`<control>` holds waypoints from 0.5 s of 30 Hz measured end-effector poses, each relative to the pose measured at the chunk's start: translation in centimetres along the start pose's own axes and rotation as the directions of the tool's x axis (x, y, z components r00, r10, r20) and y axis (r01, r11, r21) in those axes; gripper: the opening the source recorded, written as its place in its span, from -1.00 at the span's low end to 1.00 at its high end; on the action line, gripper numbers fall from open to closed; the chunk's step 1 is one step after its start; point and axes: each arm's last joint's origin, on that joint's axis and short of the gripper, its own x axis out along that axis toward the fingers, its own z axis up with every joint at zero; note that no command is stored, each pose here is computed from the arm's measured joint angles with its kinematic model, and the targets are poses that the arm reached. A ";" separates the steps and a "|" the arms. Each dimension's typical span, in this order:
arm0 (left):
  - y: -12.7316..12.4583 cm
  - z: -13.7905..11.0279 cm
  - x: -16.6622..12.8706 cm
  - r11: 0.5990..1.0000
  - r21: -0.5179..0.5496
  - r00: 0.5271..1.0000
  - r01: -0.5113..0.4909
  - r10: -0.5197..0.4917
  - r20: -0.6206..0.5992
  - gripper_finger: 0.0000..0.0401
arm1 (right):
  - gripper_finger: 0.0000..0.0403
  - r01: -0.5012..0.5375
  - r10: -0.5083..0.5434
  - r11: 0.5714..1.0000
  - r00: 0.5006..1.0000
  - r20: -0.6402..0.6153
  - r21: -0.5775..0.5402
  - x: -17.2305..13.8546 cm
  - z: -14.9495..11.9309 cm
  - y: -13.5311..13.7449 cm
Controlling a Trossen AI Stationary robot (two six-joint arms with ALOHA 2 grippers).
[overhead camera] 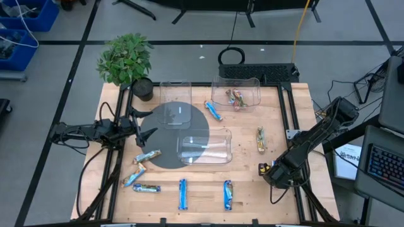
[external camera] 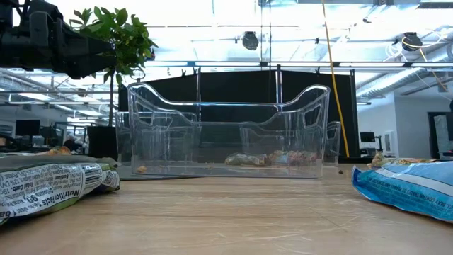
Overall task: Pick and place Granola Bars by type
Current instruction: Put the red granola bar into the top right transparent bin
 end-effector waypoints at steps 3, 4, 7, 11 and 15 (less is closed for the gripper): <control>0.0 0.0 0.0 1.000 0.000 1.000 0.000 0.000 0.000 0.89 | -0.10 0.006 -0.006 1.000 1.000 0.008 -0.001 0.0 0.1 -0.1; 0.0 0.0 0.0 1.000 0.000 1.000 0.000 0.000 0.000 0.89 | -0.16 0.009 -0.009 1.000 1.000 0.011 -0.002 0.0 0.1 -0.1; 0.0 0.0 0.0 1.000 0.000 1.000 0.000 0.000 0.000 0.89 | -0.36 0.017 -0.017 1.000 1.000 0.021 -0.004 0.0 0.2 -0.2; 0.0 0.0 0.0 1.000 0.000 1.000 0.000 0.000 0.000 0.89 | -0.62 0.023 -0.023 1.000 0.999 0.027 -0.006 0.0 0.3 -0.2; 0.0 0.0 0.0 1.000 0.000 1.000 0.000 0.000 0.000 0.89 | -0.85 0.024 -0.024 1.000 0.999 0.029 -0.006 0.0 0.3 -0.2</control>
